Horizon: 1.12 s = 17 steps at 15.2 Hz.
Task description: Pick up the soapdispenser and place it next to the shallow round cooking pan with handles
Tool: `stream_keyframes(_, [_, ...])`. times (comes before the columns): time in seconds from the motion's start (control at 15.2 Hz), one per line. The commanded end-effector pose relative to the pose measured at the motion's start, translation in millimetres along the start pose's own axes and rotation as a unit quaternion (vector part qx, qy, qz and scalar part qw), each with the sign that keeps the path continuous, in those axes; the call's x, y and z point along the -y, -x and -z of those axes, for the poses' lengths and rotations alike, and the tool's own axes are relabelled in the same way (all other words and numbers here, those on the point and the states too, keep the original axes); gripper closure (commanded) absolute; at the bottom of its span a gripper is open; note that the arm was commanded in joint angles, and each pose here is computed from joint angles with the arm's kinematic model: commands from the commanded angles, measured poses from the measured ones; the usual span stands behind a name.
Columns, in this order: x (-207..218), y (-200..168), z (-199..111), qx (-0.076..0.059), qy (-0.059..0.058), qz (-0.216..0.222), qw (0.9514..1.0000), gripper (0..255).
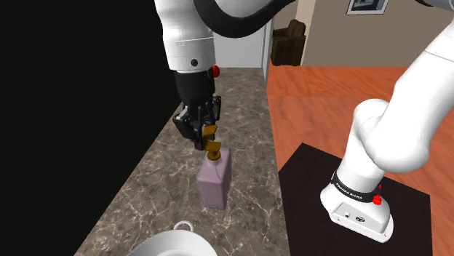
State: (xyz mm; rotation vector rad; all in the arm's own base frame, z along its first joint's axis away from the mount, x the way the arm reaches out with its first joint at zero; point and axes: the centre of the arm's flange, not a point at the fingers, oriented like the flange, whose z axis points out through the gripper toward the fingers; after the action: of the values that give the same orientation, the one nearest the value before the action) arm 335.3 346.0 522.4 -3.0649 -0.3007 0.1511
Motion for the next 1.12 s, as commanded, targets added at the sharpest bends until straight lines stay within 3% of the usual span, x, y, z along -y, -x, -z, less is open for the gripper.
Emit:
stream_keyframes(0.0, [22, 15, -2, 0.000, 0.000, -0.001, 1.0000, 255])
stream_keyframes(1.06, [194, 137, -25, 0.000, 0.000, -0.001, 1.0000, 255])
